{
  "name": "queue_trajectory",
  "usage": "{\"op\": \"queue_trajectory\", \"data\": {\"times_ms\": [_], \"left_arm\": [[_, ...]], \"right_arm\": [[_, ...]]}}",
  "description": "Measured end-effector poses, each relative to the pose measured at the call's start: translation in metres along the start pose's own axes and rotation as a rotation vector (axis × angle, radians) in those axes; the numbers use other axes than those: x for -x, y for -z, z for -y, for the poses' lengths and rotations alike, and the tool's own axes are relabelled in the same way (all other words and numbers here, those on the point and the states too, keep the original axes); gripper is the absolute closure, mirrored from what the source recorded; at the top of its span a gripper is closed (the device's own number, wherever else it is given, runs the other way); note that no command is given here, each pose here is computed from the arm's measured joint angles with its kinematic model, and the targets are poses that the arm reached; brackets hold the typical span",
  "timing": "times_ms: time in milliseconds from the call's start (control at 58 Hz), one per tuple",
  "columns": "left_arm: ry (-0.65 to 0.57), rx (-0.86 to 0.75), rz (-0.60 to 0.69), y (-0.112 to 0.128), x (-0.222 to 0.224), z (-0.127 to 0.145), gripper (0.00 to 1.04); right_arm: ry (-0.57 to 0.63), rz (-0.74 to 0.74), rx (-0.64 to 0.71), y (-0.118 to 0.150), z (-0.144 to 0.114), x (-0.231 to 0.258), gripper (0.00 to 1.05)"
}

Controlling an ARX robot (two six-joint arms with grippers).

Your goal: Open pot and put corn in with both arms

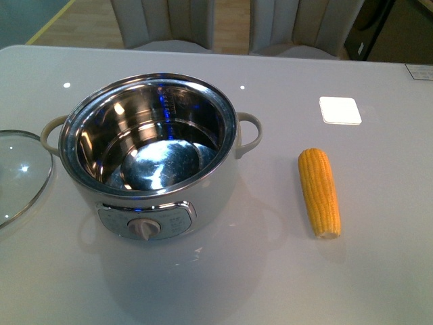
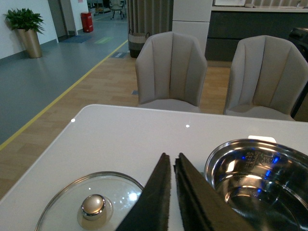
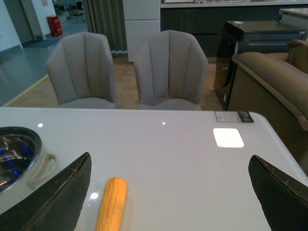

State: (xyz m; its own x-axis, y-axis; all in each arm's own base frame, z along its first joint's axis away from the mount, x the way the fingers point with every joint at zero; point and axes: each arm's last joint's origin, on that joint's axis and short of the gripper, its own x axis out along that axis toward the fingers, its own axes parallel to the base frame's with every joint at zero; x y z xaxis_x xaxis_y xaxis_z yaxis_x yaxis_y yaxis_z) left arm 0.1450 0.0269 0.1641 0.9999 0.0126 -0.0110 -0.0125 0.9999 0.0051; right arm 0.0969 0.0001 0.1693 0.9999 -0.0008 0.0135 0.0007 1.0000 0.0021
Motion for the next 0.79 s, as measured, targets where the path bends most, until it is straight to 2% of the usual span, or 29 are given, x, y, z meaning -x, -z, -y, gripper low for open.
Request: {"op": "queue_trajectory", "data": {"times_ms": [397,448,793], "left_arm": [[-0.020,0.003,0.017,-0.005,0.018,0.021,1.01],[0.014,0.002,0.020,-0.006,0.020,0.026,1.01],[0.010,0.003,0.024,-0.007,0.030,0.026,1.01]], "right_arm": [[0.000,0.000,0.000,0.000,0.000,0.000,0.09],[0.000,0.000,0.000,0.000,0.000,0.000,0.09],[0.000,0.000,0.000,0.000,0.000,0.000,0.09]]}}
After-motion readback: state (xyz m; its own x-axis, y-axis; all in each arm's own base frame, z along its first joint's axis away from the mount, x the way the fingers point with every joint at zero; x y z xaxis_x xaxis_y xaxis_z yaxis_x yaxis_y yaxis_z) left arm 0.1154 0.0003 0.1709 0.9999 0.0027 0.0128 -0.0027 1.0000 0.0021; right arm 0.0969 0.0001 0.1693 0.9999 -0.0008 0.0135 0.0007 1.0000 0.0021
